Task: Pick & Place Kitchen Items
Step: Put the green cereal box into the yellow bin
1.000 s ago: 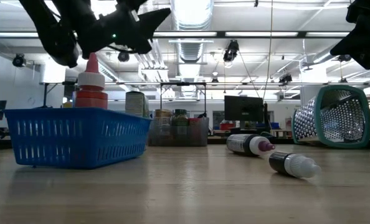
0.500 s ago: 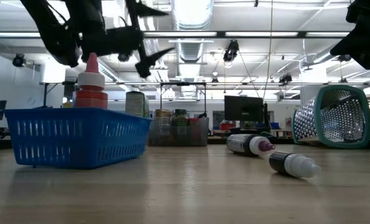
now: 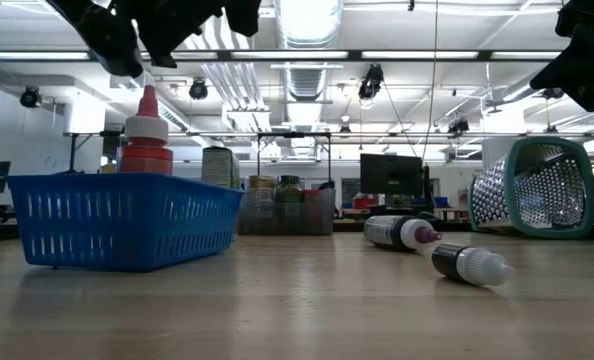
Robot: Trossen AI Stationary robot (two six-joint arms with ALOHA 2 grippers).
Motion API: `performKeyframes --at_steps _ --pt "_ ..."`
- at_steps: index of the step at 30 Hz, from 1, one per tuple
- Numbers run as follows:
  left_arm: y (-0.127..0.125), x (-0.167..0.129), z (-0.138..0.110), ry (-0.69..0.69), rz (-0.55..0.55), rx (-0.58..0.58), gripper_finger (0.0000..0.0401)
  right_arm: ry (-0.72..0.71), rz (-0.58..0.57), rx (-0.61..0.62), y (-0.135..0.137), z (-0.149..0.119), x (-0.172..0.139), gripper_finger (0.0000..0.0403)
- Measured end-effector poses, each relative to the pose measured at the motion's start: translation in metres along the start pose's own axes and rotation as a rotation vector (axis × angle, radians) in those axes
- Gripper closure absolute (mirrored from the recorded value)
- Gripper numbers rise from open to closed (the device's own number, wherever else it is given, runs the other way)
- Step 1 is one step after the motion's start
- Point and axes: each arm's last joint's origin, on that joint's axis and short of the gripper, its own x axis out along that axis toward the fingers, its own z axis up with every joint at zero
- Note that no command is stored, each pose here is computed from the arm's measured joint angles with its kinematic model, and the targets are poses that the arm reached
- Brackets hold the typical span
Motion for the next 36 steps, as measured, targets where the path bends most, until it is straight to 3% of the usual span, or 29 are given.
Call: performKeyframes --at_steps 5,13,20,28,36 --pt "0.002 0.0 -0.002 0.019 0.021 -0.118 0.0007 0.0 0.0 0.0 0.0 0.0 0.0 0.0394" --pt "0.014 0.002 0.009 0.137 -0.082 -0.094 0.0007 0.0 0.0 0.0 0.0 0.0 0.0 0.0394" --pt "0.027 0.016 0.022 0.234 -0.043 -0.175 0.0007 0.0 0.0 0.001 0.0 0.0 0.0 0.0394" --pt "0.03 0.024 0.035 0.214 -0.029 -0.282 0.0007 0.0 0.0 0.0 0.0 0.0 0.0 0.0394" --pt "0.032 0.034 0.055 0.185 -0.054 -0.221 0.0007 0.0 0.0 0.001 0.0 0.0 0.0 0.0394"
